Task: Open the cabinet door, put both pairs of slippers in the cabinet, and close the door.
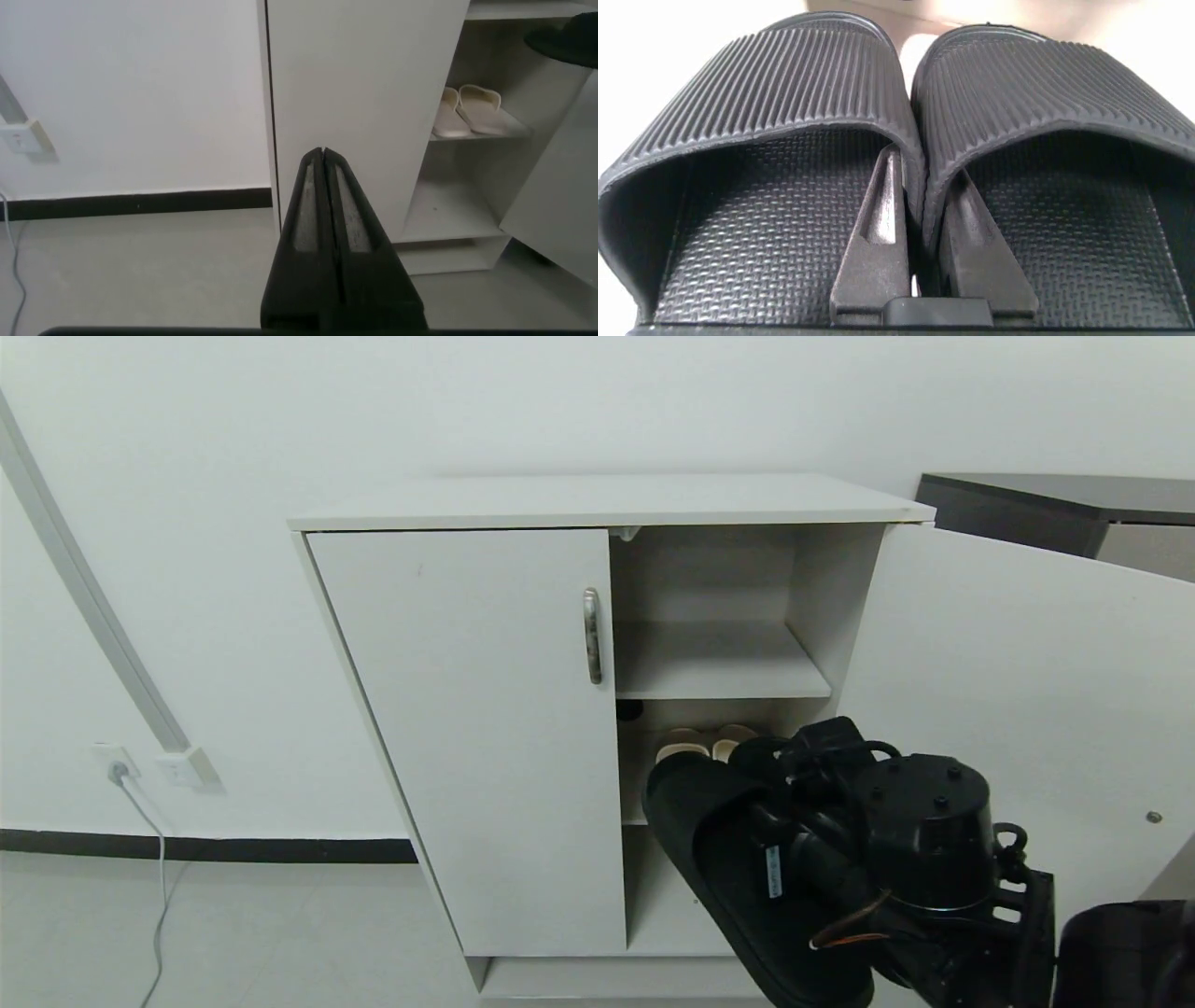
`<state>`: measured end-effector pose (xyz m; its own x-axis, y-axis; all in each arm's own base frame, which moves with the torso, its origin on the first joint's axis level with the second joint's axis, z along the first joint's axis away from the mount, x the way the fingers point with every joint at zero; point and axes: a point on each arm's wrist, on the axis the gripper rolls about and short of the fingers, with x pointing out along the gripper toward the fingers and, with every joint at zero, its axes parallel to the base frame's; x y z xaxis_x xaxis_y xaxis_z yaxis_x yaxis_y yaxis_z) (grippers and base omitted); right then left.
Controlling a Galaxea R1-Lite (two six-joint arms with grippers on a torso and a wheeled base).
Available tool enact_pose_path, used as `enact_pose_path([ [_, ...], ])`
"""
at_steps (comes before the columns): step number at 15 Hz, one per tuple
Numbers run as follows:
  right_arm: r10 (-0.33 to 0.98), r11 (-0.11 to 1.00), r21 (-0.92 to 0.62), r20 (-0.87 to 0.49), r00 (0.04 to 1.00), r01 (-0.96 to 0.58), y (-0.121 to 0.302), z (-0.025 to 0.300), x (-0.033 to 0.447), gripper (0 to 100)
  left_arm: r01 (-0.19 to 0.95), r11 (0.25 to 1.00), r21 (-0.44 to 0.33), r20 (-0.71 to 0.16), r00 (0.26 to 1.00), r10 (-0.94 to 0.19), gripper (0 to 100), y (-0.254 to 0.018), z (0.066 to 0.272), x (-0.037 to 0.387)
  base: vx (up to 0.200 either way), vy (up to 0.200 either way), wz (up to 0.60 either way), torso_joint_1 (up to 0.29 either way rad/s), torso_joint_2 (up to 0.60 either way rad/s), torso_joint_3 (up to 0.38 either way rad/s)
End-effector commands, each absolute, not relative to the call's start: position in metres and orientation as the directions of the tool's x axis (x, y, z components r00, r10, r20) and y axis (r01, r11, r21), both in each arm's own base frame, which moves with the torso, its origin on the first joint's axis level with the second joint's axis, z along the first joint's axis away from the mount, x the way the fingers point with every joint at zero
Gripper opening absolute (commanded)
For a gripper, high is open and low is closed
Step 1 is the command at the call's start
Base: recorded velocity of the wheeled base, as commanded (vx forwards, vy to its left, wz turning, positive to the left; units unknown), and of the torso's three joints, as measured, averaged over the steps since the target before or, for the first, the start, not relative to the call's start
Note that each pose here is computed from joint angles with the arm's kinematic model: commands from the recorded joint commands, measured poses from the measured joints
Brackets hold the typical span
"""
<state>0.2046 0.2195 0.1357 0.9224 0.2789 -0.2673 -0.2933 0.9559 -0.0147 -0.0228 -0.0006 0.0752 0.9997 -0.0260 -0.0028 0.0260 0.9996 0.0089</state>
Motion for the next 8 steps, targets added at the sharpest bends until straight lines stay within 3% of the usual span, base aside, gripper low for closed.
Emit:
enact_pose_path([
  [1,0.189,0.976,-0.045,-0.308,0.932,-0.213,0.243,0.107,0.216,0,0.026,1.000,0.009,-0.003,1.000,-0.026,0,-0.001,0.075,-0.023,0.000,0.000,0.00,0.000,0.00,0.000],
  [4,0.071,0.995,-0.053,-0.267,0.961,-0.089,0.265,0.099,0.234,0,0.026,1.000,0.009,-0.002,1.000,-0.026,0,-0.001,0.075,-0.023,0.000,0.000,0.00,0.000,0.00,0.000],
  [8,0.046,0.999,-0.004,-0.304,0.951,-0.050,0.279,0.125,0.249,0,0.026,1.000,0.009,-0.003,1.000,-0.026,0,-0.001,0.075,-0.023,0.000,0.000,0.00,0.000,0.00,0.000],
])
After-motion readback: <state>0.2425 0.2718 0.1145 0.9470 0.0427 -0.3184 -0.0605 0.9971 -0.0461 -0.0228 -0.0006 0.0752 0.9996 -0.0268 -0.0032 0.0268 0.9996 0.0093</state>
